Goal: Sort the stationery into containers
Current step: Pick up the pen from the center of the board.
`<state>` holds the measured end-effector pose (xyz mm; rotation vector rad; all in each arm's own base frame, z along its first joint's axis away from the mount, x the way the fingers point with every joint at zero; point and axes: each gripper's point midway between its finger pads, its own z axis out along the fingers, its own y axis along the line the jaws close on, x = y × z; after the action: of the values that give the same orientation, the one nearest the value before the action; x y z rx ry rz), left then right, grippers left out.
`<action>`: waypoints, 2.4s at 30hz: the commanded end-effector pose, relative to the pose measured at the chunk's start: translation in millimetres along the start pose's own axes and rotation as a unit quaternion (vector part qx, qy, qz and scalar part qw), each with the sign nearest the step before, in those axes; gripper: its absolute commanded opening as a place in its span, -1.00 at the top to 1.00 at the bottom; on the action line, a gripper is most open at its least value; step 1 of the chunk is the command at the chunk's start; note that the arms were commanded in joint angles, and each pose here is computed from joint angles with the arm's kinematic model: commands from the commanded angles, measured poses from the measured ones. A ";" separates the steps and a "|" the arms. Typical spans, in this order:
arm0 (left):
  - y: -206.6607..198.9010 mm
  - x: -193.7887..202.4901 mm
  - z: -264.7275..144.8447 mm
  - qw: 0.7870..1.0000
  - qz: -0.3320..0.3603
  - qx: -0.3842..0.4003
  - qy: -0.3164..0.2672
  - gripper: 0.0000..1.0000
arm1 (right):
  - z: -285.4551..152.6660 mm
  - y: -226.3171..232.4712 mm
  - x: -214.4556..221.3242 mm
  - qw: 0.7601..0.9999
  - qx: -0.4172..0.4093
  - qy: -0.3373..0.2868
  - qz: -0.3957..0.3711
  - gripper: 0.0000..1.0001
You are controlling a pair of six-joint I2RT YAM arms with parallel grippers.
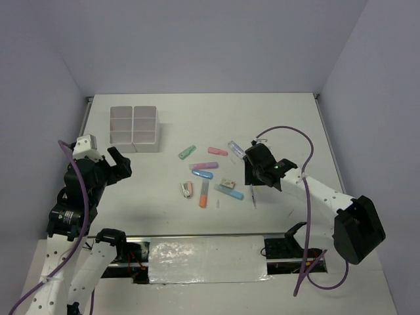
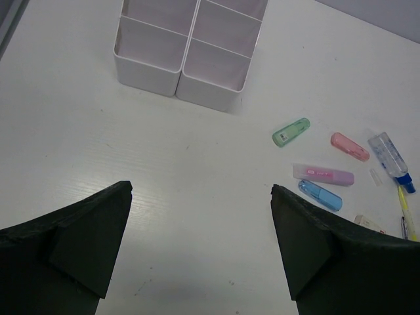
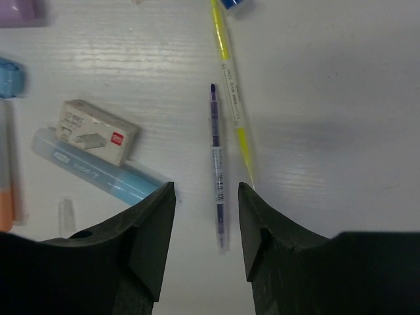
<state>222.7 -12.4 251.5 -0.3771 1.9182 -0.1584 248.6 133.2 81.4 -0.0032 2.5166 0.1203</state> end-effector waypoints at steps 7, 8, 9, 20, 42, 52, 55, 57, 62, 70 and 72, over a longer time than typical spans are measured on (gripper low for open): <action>-11.9 -10.9 -2.0 0.999 0.007 0.029 -0.022 -0.99 | 29.3 -11.6 27.9 0.998 0.003 0.056 -0.020 0.04; -12.7 -11.0 -2.1 0.999 0.008 0.030 -0.023 -0.99 | 29.7 -11.4 28.8 0.998 0.002 0.058 -0.018 0.04; -12.8 -11.4 -2.8 0.999 0.008 0.031 -0.023 -0.99 | 30.3 -11.0 29.9 0.998 0.001 0.058 -0.017 0.04; -12.5 -10.5 -2.5 0.999 0.008 0.030 -0.022 -0.99 | 32.9 -7.8 38.1 0.997 -0.008 0.075 -0.019 0.12; -11.6 -11.6 -3.7 0.999 0.003 0.025 -0.025 -0.99 | 47.0 2.0 56.0 0.992 -0.020 0.118 -0.027 0.93; -48.8 -22.0 -1.3 0.995 -0.034 0.096 0.000 -0.99 | -52.8 12.7 -27.0 0.997 -0.075 -0.023 -0.009 1.00; -71.7 -6.8 14.7 0.991 -0.051 0.105 0.070 -0.99 | -89.9 7.7 -44.4 0.994 -0.084 -0.063 -0.005 1.00; -105.9 15.5 11.5 0.985 -0.045 0.128 0.102 -0.99 | -107.8 2.2 -49.5 0.994 -0.079 -0.072 -0.004 1.00; -185.1 82.2 4.3 0.986 0.010 0.103 0.129 -0.99 | -132.8 -11.7 -60.0 0.993 -0.057 -0.101 0.009 1.00; -271.2 214.9 6.6 0.965 0.097 0.110 0.218 -0.74 | -142.6 -21.3 -51.8 0.993 -0.050 -0.106 0.013 1.00; -275.8 231.1 10.7 0.961 0.105 0.108 0.232 -0.72 | -139.0 -26.0 -45.6 0.994 -0.042 -0.102 0.011 1.00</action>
<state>196.1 -331.0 113.4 0.1309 2.3980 -0.2788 212.4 103.2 217.6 -0.0070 2.3120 0.2571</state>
